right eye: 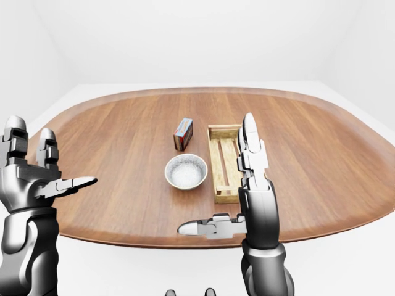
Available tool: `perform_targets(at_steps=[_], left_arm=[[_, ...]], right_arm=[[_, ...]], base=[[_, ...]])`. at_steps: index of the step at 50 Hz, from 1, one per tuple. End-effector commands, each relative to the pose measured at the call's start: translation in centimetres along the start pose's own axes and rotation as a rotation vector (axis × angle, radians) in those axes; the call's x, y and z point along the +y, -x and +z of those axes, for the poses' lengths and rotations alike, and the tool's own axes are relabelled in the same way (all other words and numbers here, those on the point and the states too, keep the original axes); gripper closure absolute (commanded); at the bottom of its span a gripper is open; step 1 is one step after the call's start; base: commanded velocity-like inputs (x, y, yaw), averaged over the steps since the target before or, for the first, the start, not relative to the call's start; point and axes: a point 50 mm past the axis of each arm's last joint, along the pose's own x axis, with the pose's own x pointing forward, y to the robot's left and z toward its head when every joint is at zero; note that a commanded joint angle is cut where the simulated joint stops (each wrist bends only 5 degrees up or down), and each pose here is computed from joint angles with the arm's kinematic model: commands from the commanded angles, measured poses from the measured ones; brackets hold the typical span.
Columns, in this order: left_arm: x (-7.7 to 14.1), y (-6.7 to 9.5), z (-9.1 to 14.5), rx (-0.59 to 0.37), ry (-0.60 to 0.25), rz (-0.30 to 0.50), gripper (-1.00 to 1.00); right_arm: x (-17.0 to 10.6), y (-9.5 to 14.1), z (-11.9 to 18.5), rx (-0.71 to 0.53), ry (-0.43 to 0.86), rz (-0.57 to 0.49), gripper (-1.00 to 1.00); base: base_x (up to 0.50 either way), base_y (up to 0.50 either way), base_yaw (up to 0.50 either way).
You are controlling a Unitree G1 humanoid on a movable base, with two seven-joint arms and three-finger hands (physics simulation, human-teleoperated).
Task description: Pick up the bowl on the left and put it in the tray.
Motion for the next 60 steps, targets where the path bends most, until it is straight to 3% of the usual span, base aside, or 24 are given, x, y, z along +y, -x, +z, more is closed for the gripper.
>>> perform_targets(at_steps=[1, 34, 41, 49, 53, 60], left_arm=[[0.1, 0.0, 0.2, -0.009, 0.004, 0.003, -1.00], [0.0, 0.1, 0.3, -0.013, 0.006, 0.000, -1.00], [0.1, 0.0, 0.3, -0.011, 0.012, 0.003, -1.00], [0.1, 0.1, 0.8, -0.030, 0.016, 0.001, -1.00], [0.1, 0.1, 0.8, -0.033, 0.015, 0.000, -1.00], [0.2, 0.0, 0.8, -0.032, 0.015, 0.003, -1.00]], right_arm=[[0.1, 0.0, -0.1, 0.003, -0.001, 0.003, -1.00], [0.1, 0.2, 0.0, 0.007, 0.000, 0.002, -1.00], [0.0, 0.3, 0.4, -0.003, 0.005, -0.004, -1.00], [0.9, -0.4, 3.7, -0.201, 0.072, 0.085, -1.00], [1.7, -1.4, 5.0, -0.319, 0.217, 0.153, -1.00], [2.3, -2.2, 4.8, -0.323, 0.316, 0.203, -1.00]], base=[[0.50, 0.00, 0.00], [0.50, 0.00, 0.00], [0.03, 0.00, 0.00], [0.00, 0.00, 0.00], [0.00, 0.00, 0.00], [0.00, 0.00, 0.00]])
